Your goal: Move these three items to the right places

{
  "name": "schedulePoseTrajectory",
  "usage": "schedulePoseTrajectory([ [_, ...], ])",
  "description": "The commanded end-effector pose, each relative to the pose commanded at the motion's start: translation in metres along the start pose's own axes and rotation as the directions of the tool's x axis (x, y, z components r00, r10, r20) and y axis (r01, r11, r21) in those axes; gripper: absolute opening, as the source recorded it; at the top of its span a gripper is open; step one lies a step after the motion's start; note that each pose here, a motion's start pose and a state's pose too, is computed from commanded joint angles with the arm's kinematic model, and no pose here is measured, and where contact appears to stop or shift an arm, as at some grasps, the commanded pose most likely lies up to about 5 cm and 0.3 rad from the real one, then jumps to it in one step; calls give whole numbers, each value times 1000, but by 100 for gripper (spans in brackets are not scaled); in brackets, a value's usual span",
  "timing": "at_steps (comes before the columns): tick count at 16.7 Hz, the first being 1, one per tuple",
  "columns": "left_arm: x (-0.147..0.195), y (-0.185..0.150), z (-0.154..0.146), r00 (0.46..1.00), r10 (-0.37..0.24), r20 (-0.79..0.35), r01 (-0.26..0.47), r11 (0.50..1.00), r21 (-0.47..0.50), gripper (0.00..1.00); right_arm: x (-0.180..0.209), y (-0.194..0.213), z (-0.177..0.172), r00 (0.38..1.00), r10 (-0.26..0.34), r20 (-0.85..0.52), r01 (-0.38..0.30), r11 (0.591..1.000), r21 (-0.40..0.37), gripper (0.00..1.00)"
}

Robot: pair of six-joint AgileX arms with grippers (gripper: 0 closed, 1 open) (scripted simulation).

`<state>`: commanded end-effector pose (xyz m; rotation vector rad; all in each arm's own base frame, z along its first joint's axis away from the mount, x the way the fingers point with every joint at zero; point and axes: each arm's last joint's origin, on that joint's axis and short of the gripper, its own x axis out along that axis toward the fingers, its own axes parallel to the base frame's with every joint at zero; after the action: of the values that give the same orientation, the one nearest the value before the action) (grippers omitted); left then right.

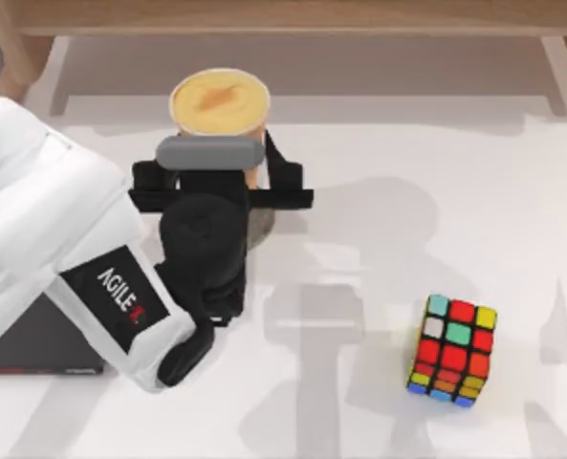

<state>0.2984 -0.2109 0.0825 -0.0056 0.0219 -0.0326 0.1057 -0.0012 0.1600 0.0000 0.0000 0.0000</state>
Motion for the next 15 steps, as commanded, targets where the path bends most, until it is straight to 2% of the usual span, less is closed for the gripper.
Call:
schedulePoseTrajectory([
  [10,-1,0,0,1000,-1,1,1,1000,-1,100,0,0,0,1000,0,0,0,1000,0,100],
  [15,-28,-1,-1,1000,-1,-1,1,1000,1,100,0,0,0,1000,0,0,0,1000,0,100],
])
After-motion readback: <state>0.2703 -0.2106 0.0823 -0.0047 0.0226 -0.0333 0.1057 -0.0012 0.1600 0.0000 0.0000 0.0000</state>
